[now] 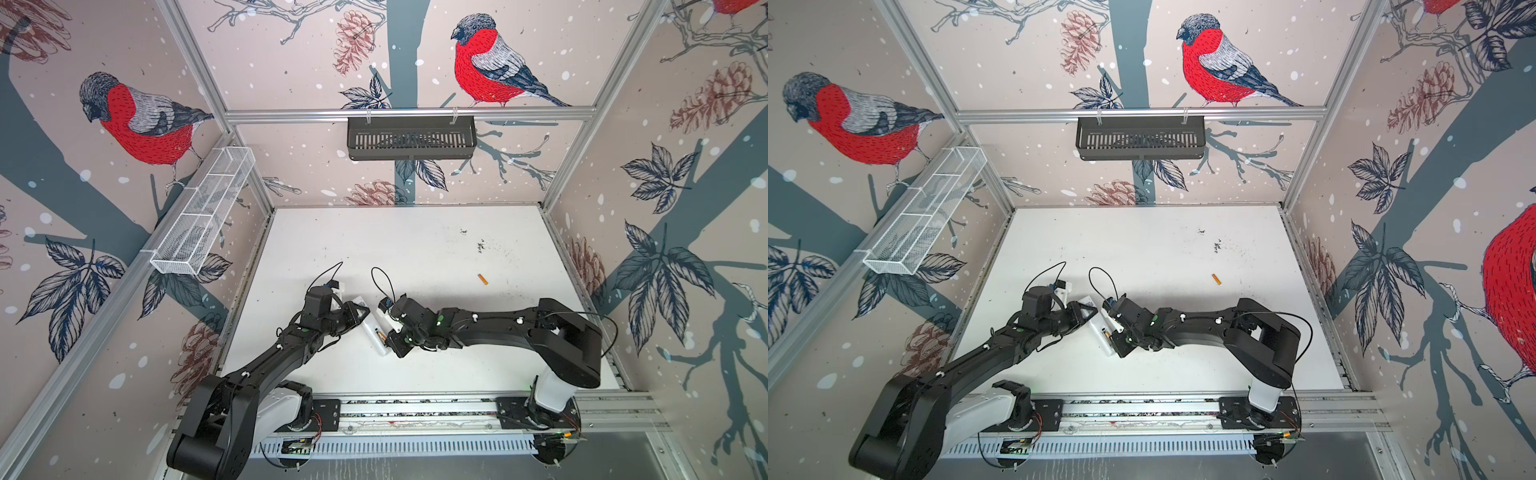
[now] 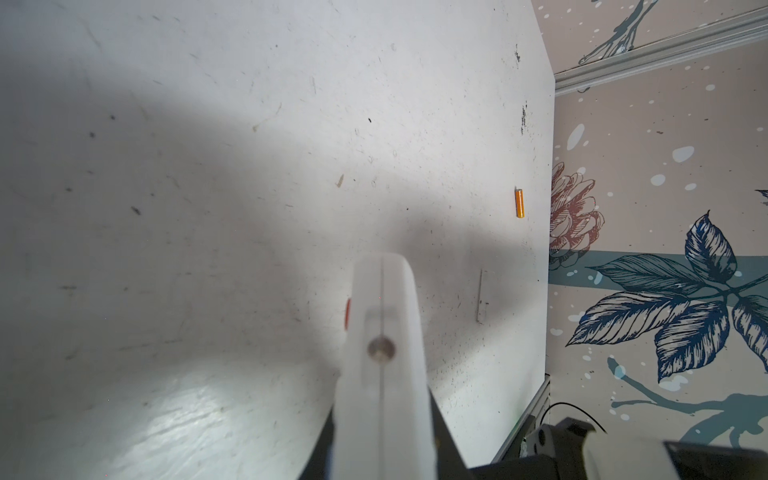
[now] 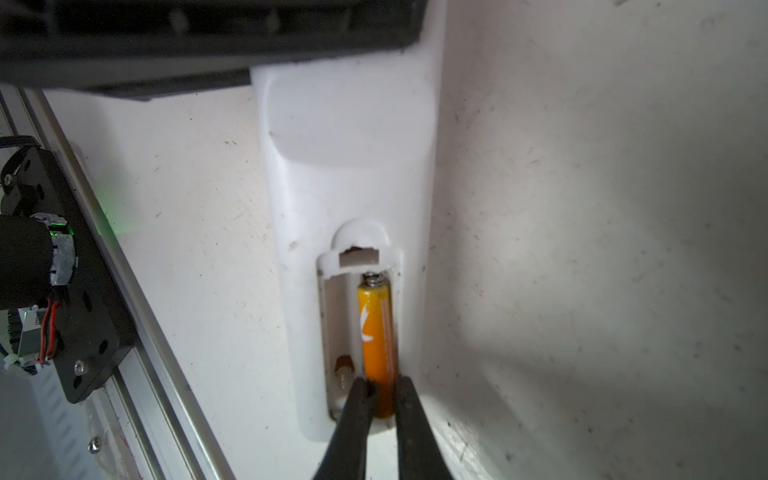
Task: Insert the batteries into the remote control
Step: 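Lower the orange battery into the remote's compartment with the right gripper, then press the battery down into the compartment with the right gripper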
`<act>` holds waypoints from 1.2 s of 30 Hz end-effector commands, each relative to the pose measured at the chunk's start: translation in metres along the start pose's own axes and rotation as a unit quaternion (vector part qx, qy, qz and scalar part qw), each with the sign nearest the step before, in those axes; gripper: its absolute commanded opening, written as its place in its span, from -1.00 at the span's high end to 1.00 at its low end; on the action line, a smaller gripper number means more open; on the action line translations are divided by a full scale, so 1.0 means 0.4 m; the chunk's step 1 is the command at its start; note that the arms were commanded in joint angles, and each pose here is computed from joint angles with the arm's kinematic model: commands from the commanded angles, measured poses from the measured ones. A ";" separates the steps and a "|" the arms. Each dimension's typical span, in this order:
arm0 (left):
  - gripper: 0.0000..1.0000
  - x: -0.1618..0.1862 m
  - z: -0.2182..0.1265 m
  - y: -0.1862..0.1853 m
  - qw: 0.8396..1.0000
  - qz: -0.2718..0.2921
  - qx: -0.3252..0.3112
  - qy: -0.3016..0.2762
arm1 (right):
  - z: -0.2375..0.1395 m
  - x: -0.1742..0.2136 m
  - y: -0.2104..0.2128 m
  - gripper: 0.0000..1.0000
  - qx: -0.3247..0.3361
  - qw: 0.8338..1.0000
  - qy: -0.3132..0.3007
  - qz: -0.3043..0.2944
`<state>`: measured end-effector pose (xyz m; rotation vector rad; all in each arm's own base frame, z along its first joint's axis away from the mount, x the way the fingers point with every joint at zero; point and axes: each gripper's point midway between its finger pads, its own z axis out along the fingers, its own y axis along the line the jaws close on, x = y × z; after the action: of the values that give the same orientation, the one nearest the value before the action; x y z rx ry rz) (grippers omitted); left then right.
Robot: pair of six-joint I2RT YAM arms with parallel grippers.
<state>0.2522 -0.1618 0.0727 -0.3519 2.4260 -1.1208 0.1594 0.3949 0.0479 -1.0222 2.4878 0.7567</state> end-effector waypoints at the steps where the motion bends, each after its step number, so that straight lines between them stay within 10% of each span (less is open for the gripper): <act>1: 1.00 0.022 0.001 0.046 0.999 0.019 -0.039 0.017 | 0.010 0.017 -0.018 0.74 0.019 1.000 0.015 0.010; 36: 1.00 0.009 -0.014 0.026 0.999 0.029 -0.025 -0.002 | 0.064 -0.035 0.003 0.87 -0.025 0.996 0.040 0.069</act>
<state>0.2629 -0.1471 0.0755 -0.3553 2.3746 -0.9989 0.1644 0.4249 0.0474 -0.9974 2.5910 0.9189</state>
